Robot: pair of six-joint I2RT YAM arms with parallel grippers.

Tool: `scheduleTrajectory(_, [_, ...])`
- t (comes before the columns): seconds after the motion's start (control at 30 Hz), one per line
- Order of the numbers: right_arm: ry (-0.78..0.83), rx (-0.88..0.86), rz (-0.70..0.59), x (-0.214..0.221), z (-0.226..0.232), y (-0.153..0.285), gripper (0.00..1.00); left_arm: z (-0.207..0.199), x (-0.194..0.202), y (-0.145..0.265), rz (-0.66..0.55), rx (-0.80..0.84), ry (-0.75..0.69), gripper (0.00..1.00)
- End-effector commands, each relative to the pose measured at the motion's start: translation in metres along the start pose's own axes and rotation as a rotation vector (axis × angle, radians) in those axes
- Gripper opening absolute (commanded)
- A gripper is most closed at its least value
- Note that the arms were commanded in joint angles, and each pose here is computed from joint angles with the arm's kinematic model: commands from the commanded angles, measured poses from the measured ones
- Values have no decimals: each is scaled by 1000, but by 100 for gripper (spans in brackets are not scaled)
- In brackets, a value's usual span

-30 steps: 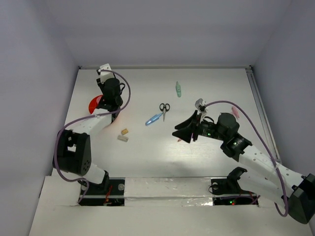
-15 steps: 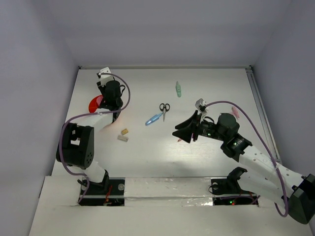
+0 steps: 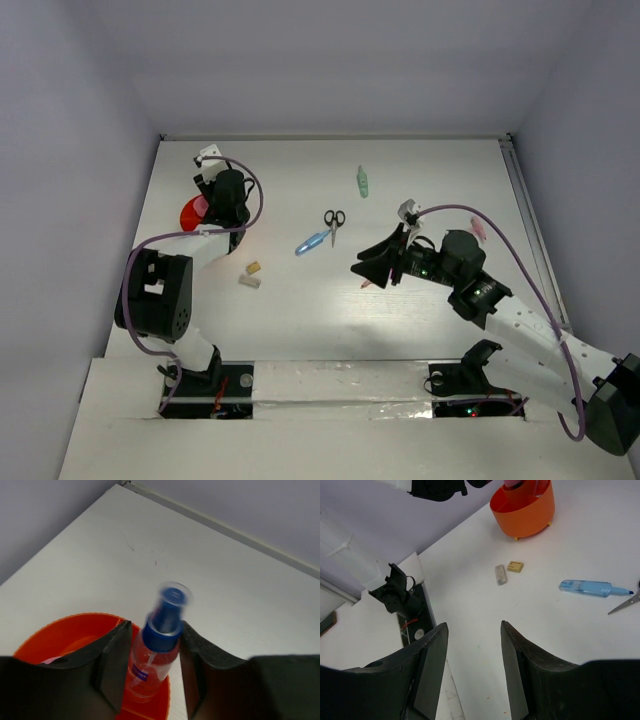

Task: Sort the stationery into containers
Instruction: Place the stationery in the storage box, then pick up the scissors from the center of the board.

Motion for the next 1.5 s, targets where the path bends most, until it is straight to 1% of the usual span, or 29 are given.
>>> scheduleTrajectory(0.0, [37,37,-34,-13,-6,0,52,-2,-20,0,-63,-1,77,42])
scheduleTrajectory(0.1, [27,57,-19,-10,-11,-2,52,-4,-24,1,-60,8,81,55])
scheduleTrajectory(0.23, [7,102,8,-7,-21,-6,52,-14,-43,6,-80,41,108,66])
scheduleTrajectory(0.3, [-24,154,49,2,-32,-9,52,-17,-52,8,-82,46,112,68])
scheduleTrajectory(0.37, [-50,224,71,5,-46,-14,44,-25,-64,11,-90,76,129,69])
scheduleTrajectory(0.43, [-98,300,106,14,-60,-16,25,-33,-83,18,-113,118,161,69])
scheduleTrajectory(0.47, [-110,368,104,12,-72,-17,16,-40,-87,21,-109,152,172,69])
scheduleTrajectory(0.5, [-144,411,143,24,-82,-21,8,-44,-99,26,-122,179,189,69])
scheduleTrajectory(0.57, [-149,524,144,24,-105,-24,7,-64,-110,35,-113,262,204,69])
scheduleTrajectory(0.6, [-156,568,189,38,-119,-29,7,-73,-116,40,-107,298,212,69])
scheduleTrajectory(0.63, [-155,613,202,40,-131,-30,8,-81,-126,43,-115,324,221,68])
scheduleTrajectory(0.7, [-137,698,214,31,-154,-37,12,-100,-128,58,-86,402,215,67])
scheduleTrajectory(0.73, [-152,738,269,47,-173,-40,19,-107,-133,64,-86,425,219,64])
scheduleTrajectory(0.77, [-154,773,286,49,-185,-41,22,-110,-132,69,-76,434,215,62])
scheduleTrajectory(0.8, [-164,798,304,52,-204,-47,29,-114,-133,78,-60,465,234,59])
scheduleTrajectory(0.87, [-161,829,335,57,-221,-53,34,-122,-131,91,-29,523,250,57])
scheduleTrajectory(0.9, [-149,831,341,50,-227,-61,36,-126,-133,103,-18,558,267,57])
scheduleTrajectory(0.93, [-149,834,357,53,-232,-65,37,-127,-124,110,16,578,284,56])
scheduleTrajectory(0.97, [-152,865,396,68,-246,-66,38,-133,-117,123,53,636,286,55])
scheduleTrajectory(1.0, [-142,873,424,74,-251,-68,38,-134,-119,135,63,674,301,54])
scheduleTrajectory(1.03, [-132,871,415,67,-256,-76,39,-131,-103,141,107,684,299,54])
scheduleTrajectory(1.07, [-128,869,434,71,-260,-80,39,-137,-92,155,155,733,313,53])
scheduleTrajectory(1.1, [-144,864,504,94,-265,-81,39,-137,-91,166,168,761,326,53])
scheduleTrajectory(1.13, [-147,859,513,97,-268,-86,40,-133,-72,173,213,771,315,53])
scheduleTrajectory(1.17, [-150,847,511,97,-270,-92,40,-135,-63,183,242,803,309,53])
scheduleTrajectory(1.2, [-156,844,532,108,-274,-94,40,-140,-56,200,268,845,301,53])
scheduleTrajectory(1.33, [-162,811,554,118,-280,-107,41,-130,-12,234,374,895,246,53])
scheduleTrajectory(1.4, [-161,804,565,120,-282,-111,41,-125,-7,247,397,922,252,53])
scheduleTrajectory(1.47, [-163,812,592,131,-286,-111,41,-115,9,254,437,926,242,52])
Point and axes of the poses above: each gripper's point midway between its finger pads, its own y axis back along the fingers, its own z axis along the line the jaws close on, x = y × z, the point moved 1 cm from there along y, back along the fingers, and after that the axes turned 10 degrees about y, right-handed, at the moved point
